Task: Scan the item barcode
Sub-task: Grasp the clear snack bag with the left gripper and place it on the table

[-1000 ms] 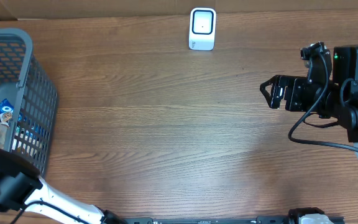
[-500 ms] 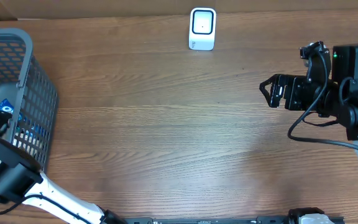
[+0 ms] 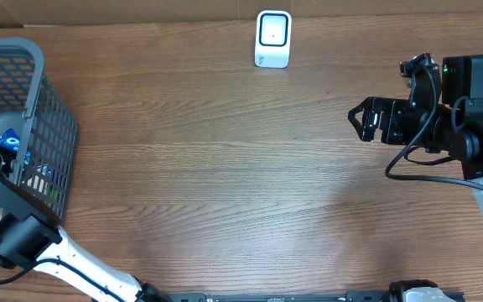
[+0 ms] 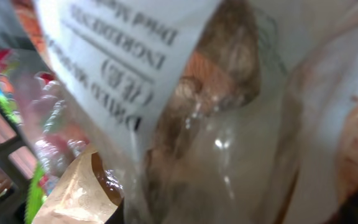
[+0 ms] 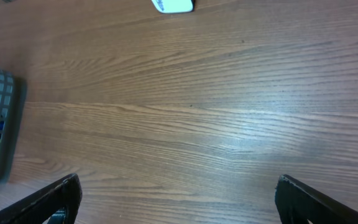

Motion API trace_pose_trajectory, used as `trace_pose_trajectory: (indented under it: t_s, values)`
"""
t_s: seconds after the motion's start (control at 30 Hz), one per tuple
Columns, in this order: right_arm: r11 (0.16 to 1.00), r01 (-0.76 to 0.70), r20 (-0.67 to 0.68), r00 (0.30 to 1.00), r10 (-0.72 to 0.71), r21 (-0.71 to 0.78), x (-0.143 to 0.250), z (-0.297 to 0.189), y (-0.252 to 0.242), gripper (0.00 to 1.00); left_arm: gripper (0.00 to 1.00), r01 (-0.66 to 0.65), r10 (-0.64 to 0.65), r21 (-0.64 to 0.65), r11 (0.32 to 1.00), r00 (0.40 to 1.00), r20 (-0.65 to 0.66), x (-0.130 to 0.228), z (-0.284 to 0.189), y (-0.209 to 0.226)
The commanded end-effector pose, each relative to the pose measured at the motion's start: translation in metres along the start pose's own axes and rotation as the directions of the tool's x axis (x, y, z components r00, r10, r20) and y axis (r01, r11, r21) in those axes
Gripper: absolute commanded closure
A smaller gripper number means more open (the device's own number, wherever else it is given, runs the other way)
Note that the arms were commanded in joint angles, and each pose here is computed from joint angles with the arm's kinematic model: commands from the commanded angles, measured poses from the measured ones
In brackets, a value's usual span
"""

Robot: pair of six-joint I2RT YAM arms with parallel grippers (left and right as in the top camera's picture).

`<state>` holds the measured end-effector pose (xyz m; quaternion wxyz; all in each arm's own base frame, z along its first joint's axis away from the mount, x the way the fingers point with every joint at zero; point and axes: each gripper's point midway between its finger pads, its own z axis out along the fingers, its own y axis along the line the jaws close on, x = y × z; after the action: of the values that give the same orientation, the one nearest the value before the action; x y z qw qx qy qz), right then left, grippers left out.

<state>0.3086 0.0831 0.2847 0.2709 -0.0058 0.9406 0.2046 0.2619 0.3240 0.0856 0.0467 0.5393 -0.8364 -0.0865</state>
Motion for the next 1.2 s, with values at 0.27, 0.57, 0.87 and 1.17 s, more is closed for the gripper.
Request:
trace_pose_trajectory:
  t_s: [0.27, 0.57, 0.87, 1.17]
  values:
    - [1.000, 0.024, 0.029, 0.999, -0.023, -0.017, -0.008, -0.006, 0.007, 0.00, 0.96, -0.058, -0.036, 0.263, 0.963, 0.940, 0.340, -0.023, -0.187, -0.011]
    - [1.000, 0.023, 0.029, 0.999, -0.023, -0.017, -0.008, -0.006, 0.007, 0.00, 0.96, -0.439, 0.096, 0.373, 0.818, 0.742, 0.663, 0.064, -0.331, -0.047]
    - [1.000, 0.021, 0.023, 1.000, -0.021, -0.015, -0.008, -0.004, 0.006, 0.00, 0.96, -0.788, 0.401, 0.276, 0.550, 0.539, 0.741, 0.190, -0.360, -0.138]
    - [1.000, 0.020, 0.019, 1.000, -0.020, -0.014, -0.008, -0.002, 0.005, 0.00, 0.96, -0.806, 0.728, 0.128, 0.578, 0.580, 0.365, 0.272, -0.213, -0.207]
